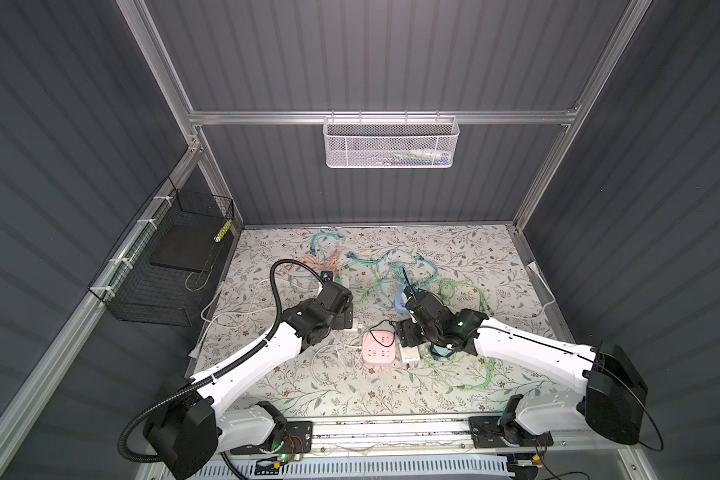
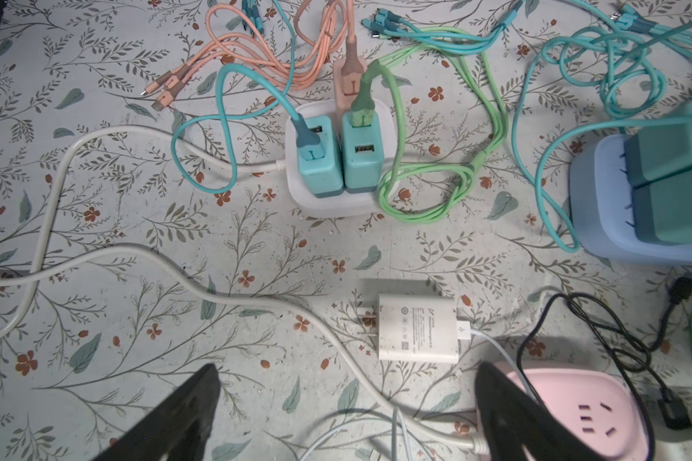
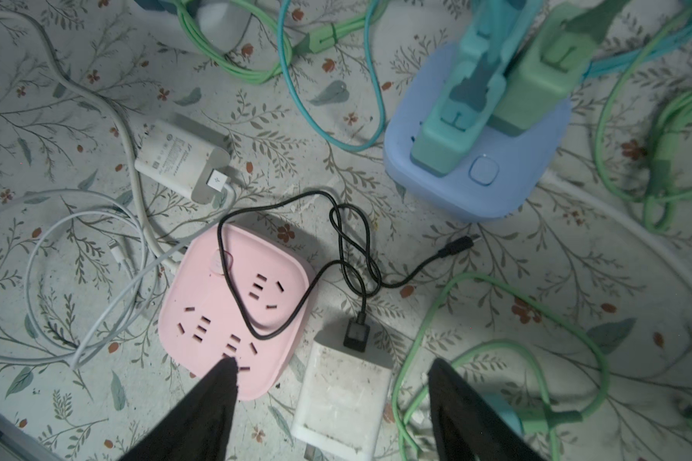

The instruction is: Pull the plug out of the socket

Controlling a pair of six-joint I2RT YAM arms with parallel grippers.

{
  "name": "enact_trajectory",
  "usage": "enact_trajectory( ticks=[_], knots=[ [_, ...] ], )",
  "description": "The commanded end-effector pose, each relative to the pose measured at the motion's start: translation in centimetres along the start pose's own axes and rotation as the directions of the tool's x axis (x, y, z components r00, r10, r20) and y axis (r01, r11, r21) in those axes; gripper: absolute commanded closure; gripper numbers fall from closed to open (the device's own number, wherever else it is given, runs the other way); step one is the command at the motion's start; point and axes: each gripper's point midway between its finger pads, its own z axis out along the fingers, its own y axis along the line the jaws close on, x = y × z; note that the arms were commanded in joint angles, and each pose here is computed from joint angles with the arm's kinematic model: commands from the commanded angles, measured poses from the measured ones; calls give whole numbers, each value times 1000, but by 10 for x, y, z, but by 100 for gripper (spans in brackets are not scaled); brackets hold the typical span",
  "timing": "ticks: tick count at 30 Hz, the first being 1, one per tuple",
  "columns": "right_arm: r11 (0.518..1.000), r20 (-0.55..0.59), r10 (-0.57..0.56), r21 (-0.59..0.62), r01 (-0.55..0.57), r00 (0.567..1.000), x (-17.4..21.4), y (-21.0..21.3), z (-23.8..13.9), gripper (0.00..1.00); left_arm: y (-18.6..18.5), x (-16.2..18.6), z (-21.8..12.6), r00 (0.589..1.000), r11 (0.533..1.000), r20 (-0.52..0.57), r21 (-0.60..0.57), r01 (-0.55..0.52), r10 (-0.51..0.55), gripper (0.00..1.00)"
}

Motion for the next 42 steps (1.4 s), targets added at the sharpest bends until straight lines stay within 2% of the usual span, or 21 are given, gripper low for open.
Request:
enact_trajectory(
  ticks=[1, 8, 13, 21, 26, 33, 42],
  knots=[
    [997, 101, -69, -21, 72, 993, -26, 9, 0, 24, 4, -19, 6, 998, 998, 35, 2, 55, -55, 2],
    [983, 196, -159, -63, 174, 968, -61, 29, 3, 23, 30, -31, 31, 990, 990, 10, 5, 144, -144, 6],
    [969, 193, -220, -67, 237, 956, -88, 39, 22, 24, 40, -38, 56, 990, 991, -37, 15, 135, -134, 10],
    [959, 182, -233, -122, 257, 955, -133, 47, 61, 24, 47, -53, 86, 991, 991, -57, 56, 125, -122, 17],
    [957, 135, -193, -192, 216, 972, -151, 51, 91, 27, 34, -65, 97, 997, 991, -55, 120, 64, -57, 21],
    [939, 70, -79, -330, 98, 994, -169, 58, 124, 41, 30, -68, 104, 998, 989, -50, 144, -18, 26, 22],
    [911, -21, -52, -411, 38, 998, -167, 68, 151, 50, 19, -77, 112, 996, 972, -11, 219, -87, 91, 21]
  ],
)
